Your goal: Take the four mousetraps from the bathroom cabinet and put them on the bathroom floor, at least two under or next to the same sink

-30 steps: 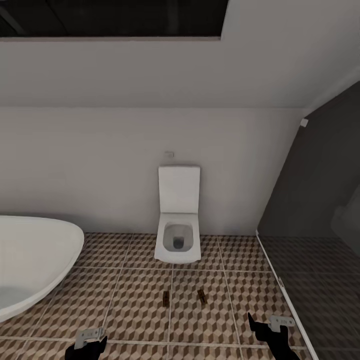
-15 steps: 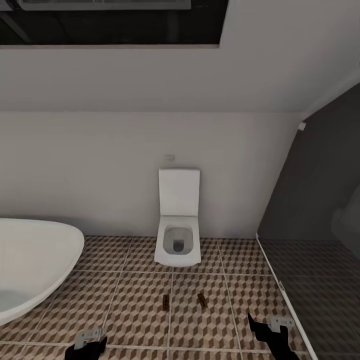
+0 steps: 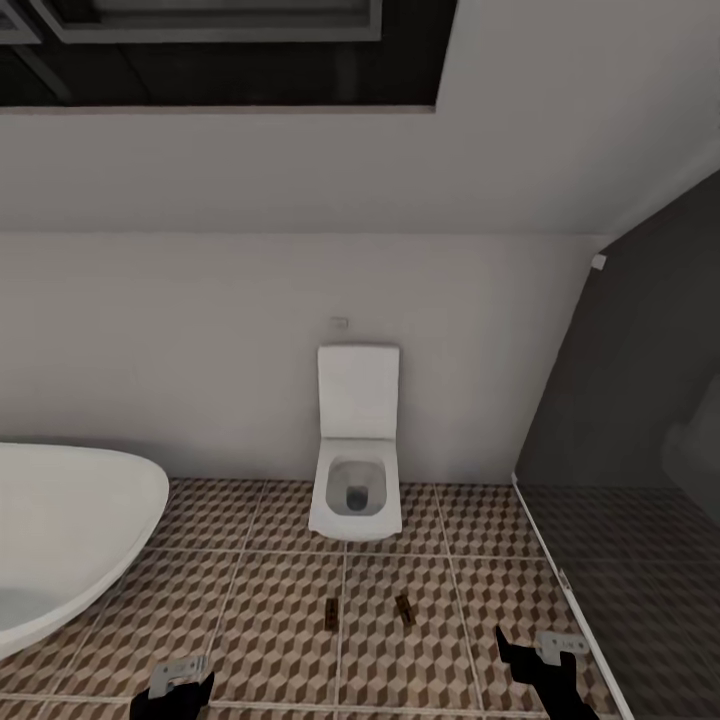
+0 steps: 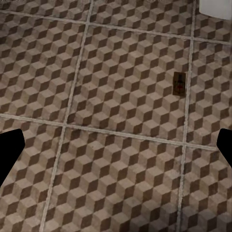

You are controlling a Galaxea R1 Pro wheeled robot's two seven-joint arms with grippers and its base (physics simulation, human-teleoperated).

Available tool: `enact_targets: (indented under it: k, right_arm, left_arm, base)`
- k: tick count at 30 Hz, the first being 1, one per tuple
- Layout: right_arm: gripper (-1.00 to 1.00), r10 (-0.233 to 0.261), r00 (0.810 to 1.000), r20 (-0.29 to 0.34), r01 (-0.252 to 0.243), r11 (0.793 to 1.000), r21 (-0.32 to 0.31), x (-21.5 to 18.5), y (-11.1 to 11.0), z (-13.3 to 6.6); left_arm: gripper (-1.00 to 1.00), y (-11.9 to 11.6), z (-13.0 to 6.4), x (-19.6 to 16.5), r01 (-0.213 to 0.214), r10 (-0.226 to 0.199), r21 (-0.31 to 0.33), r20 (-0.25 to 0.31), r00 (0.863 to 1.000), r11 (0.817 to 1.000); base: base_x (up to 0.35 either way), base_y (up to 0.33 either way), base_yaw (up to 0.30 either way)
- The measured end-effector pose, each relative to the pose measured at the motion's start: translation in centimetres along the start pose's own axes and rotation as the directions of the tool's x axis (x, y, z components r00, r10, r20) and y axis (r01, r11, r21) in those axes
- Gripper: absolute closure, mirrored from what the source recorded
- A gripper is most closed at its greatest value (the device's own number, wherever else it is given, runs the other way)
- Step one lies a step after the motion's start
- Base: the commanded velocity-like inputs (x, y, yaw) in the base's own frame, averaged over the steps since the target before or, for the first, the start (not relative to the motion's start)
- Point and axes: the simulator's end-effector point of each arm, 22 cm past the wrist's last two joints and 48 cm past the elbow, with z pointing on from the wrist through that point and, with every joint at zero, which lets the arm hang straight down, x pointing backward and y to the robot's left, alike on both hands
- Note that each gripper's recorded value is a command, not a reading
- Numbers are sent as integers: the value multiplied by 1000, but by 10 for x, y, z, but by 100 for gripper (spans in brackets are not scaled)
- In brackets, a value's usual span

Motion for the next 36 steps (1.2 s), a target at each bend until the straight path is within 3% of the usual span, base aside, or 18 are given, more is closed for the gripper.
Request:
enact_targets:
  k: [25,36]
  right_arm:
    - [-100,1,1000,5,-1,1000,1,-2,0,-1]
    - [-100,0,1000,1,0,1000,3,0,-1,-1]
  left_arm:
    - [-100,-1,-1,-4,1,-1,1,8,1000,1000]
    - [-100,-1,-1,-1,1,-1,2,4,1000,1000]
  base:
    - [0,0,0]
    - [0,0,115]
